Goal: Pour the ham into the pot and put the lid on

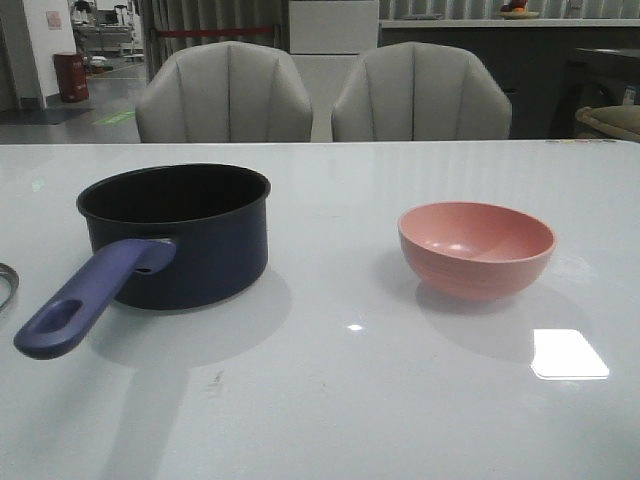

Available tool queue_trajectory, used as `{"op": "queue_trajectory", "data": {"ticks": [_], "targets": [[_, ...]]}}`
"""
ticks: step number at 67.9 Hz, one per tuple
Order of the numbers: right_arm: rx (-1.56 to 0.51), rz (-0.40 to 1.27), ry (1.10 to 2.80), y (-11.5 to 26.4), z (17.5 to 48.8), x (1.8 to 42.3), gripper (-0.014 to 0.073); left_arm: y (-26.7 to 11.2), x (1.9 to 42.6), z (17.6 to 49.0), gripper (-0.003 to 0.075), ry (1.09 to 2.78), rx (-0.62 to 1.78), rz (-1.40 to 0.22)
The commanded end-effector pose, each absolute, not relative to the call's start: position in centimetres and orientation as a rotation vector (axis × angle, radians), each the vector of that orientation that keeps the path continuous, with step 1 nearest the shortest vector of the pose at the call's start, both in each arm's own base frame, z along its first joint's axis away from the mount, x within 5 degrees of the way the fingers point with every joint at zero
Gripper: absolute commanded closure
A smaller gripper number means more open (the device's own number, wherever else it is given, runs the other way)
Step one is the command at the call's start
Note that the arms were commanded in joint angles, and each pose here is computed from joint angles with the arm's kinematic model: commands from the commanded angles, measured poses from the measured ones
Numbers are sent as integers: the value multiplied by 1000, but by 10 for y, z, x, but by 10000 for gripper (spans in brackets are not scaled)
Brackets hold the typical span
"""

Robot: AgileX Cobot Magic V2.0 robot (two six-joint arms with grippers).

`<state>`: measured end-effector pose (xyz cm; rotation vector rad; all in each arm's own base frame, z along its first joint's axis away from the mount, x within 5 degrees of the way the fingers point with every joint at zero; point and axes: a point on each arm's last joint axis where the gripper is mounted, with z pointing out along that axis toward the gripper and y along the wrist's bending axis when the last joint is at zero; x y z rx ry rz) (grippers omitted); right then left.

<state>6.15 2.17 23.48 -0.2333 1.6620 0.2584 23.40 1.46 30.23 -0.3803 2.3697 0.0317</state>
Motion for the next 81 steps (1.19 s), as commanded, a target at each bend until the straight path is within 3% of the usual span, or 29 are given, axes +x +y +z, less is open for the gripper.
{"op": "queue_trajectory", "data": {"ticks": [1, 11, 39, 81], "targets": [[-200, 243, 1575, 19, 250, 63, 433, 28, 255, 305, 104, 2369, -466, -64], [-200, 243, 1575, 19, 250, 63, 433, 33, 280, 292, 104, 2495, -456, -158], [-200, 243, 1575, 19, 250, 63, 433, 43, 326, 265, 104, 2706, -443, -101], [-200, 243, 1575, 19, 250, 63, 433, 47, 357, 226, 104, 2817, -457, -97]]}}
